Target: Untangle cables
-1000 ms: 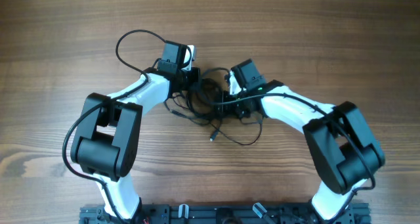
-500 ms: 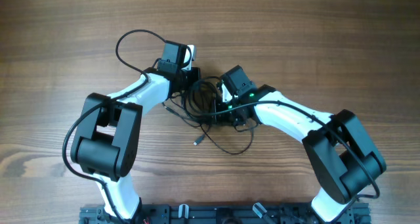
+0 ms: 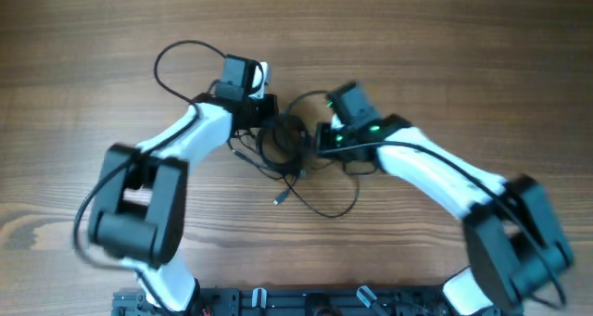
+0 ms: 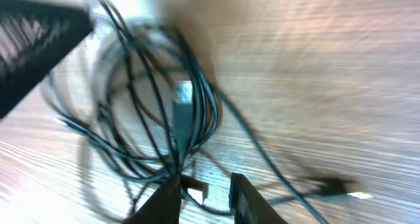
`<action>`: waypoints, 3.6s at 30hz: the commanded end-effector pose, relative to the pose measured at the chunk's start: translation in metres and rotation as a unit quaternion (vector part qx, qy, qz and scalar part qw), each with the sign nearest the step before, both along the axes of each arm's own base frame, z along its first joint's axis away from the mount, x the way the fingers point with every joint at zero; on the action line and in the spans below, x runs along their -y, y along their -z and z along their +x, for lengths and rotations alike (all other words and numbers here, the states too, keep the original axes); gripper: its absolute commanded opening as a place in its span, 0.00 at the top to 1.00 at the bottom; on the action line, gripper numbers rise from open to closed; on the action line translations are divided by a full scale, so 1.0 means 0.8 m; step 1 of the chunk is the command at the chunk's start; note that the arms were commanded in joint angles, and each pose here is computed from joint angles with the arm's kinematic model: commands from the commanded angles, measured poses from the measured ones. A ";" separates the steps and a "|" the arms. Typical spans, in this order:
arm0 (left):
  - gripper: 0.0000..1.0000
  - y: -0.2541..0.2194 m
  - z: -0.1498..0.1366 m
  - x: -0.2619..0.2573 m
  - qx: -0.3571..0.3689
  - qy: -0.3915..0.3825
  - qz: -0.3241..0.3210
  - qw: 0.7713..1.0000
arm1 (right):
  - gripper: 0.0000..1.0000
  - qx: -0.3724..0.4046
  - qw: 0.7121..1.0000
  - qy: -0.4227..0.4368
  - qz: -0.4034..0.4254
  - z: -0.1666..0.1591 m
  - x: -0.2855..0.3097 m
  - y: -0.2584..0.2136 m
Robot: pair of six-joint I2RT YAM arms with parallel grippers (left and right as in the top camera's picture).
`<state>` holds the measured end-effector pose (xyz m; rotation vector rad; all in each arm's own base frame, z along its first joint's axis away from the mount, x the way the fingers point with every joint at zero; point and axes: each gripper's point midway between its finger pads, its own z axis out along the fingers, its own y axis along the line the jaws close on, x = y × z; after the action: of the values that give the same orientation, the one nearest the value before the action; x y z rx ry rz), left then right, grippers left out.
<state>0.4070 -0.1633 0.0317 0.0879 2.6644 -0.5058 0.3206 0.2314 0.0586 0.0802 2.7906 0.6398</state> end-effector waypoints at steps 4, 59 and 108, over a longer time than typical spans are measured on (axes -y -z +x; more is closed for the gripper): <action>0.45 -0.083 -0.056 0.040 -0.021 0.064 -0.082 0.994 | 0.50 0.006 1.000 0.030 0.005 0.008 0.048 -0.036; 0.96 -0.224 -0.038 0.049 0.147 -0.042 -0.099 0.983 | 0.96 -0.233 0.965 0.038 0.113 -0.135 0.012 0.063; 0.03 -0.182 -0.036 -0.073 -0.054 -0.123 -0.284 0.949 | 0.95 0.240 0.931 -0.214 0.174 0.028 0.049 -0.225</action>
<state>0.3846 -0.0508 0.1583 -0.7030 2.4697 -0.8986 0.3588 0.1658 0.2054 -0.2868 2.3634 0.9992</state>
